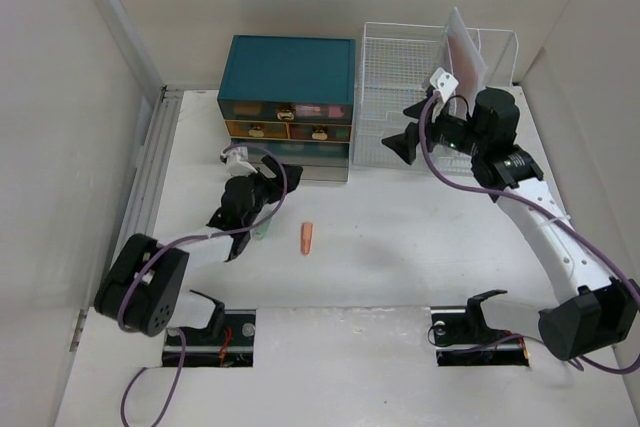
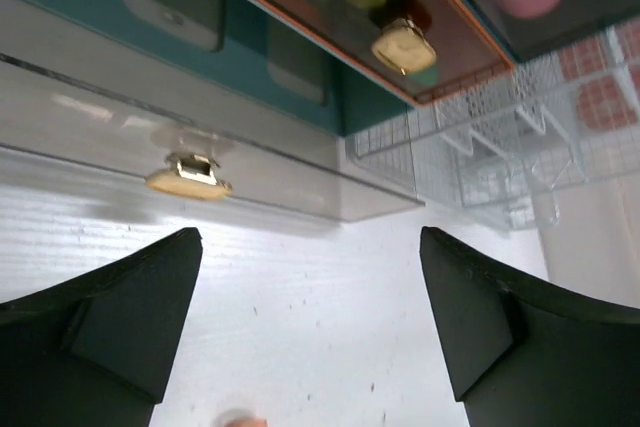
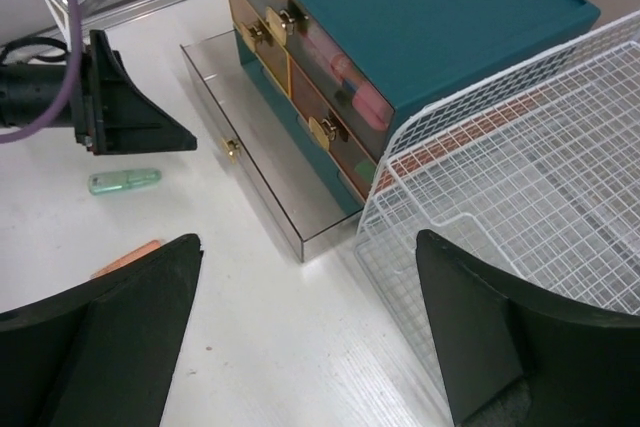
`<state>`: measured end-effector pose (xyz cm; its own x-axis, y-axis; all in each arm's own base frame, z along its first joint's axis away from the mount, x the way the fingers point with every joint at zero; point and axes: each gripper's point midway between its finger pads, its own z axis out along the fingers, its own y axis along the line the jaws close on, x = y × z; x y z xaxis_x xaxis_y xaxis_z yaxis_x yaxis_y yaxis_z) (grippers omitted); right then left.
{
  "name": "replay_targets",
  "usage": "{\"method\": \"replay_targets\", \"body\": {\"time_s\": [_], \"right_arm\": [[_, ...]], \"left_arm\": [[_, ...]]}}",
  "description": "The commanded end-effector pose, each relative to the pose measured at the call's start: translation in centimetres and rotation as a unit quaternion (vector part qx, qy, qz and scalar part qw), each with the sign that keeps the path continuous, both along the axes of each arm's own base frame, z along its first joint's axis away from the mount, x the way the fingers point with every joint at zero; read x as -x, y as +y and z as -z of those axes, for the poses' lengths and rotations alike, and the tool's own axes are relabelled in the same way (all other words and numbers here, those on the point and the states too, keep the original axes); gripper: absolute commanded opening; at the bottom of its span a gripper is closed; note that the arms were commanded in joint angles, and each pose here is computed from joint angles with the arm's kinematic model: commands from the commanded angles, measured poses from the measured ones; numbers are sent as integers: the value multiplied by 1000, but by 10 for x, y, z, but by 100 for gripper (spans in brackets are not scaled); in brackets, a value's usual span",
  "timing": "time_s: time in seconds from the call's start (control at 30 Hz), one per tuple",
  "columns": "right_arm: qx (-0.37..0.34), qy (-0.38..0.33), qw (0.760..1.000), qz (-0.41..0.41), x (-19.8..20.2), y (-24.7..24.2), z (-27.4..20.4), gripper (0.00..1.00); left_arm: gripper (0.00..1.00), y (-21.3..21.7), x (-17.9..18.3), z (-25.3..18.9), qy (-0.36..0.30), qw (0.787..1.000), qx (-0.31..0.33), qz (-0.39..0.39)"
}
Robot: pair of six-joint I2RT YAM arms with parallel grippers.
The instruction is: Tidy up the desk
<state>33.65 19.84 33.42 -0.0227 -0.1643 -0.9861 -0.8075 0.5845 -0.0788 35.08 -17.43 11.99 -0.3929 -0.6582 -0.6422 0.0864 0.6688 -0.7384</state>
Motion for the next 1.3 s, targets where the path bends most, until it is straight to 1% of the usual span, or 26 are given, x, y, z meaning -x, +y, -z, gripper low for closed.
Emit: {"method": "replay_targets", "body": {"time_s": [0.0,0.03,0.07,0.13,0.17,0.2,0.23,0.27,0.3,0.37,0.4,0.43,0.47,0.57,0.67,0.73,0.77,0.87,0.9,0.97,1.03,1.1,1.17,1.2,1.23,1.27], "right_arm": [[-7,-25,999,-29,1,6,-9,92],[-2,-15,999,-39,2,10,0,84],[10,-18,999,-48,2,11,6,81],[27,-21,994,-102,17,27,17,72],[57,-47,988,-134,25,31,25,70],[73,-57,982,-166,31,37,34,68],[80,-70,970,-217,46,49,40,67],[95,-72,962,-247,58,52,50,65],[122,-104,949,-272,58,57,64,65],[155,-116,933,-304,72,76,81,65],[185,-142,917,-325,76,81,86,65],[208,-140,907,-339,79,89,102,65],[244,-157,891,-350,86,103,110,65],[314,-182,853,-375,92,125,142,66],[349,-200,825,-398,90,140,163,66],[357,-217,811,-409,89,148,167,68],[370,-225,797,-421,89,151,178,68],[397,-261,769,-428,82,161,184,69],[407,-256,762,-433,80,160,195,69],[415,-270,753,-434,75,168,196,69],[427,-271,739,-446,74,172,210,69],[428,-285,730,-450,68,179,208,69],[431,-283,717,-469,74,187,220,67],[435,-284,709,-477,72,189,219,63],[442,-276,700,-488,73,192,230,60],[445,-272,696,-494,73,193,233,60]], "left_arm": [[87,-1,14,2,13,998,-64,16],[72,0,18,-9,2,998,-67,13],[63,-2,26,-6,7,997,-72,15],[50,11,42,13,28,995,-95,-7],[41,10,50,5,14,996,-92,-6],[39,17,54,8,17,995,-90,-28],[36,25,66,24,37,993,-104,-37],[33,28,70,17,26,994,-97,-45],[32,26,78,18,24,994,-101,-41],[32,38,89,32,42,991,-109,-66],[32,36,93,20,28,993,-94,-67],[31,43,96,23,32,991,-96,-83],[26,50,101,31,44,990,-102,-91],[26,52,106,15,24,992,-72,-97],[26,58,111,6,16,992,-68,-104],[29,61,112,-1,20,991,-85,-106],[29,64,111,-3,20,989,-103,-108],[32,67,110,-9,33,983,-144,-106],[32,69,109,-10,37,981,-156,-108],[35,62,108,-8,47,981,-166,-92],[37,54,106,-11,51,982,-164,-78],[39,54,106,-4,65,979,-177,-76],[40,63,102,-4,67,974,-191,-101],[40,65,101,1,73,971,-200,-106],[40,68,102,5,80,969,-204,-113],[42,68,100,4,82,969,-201,-121]]}}
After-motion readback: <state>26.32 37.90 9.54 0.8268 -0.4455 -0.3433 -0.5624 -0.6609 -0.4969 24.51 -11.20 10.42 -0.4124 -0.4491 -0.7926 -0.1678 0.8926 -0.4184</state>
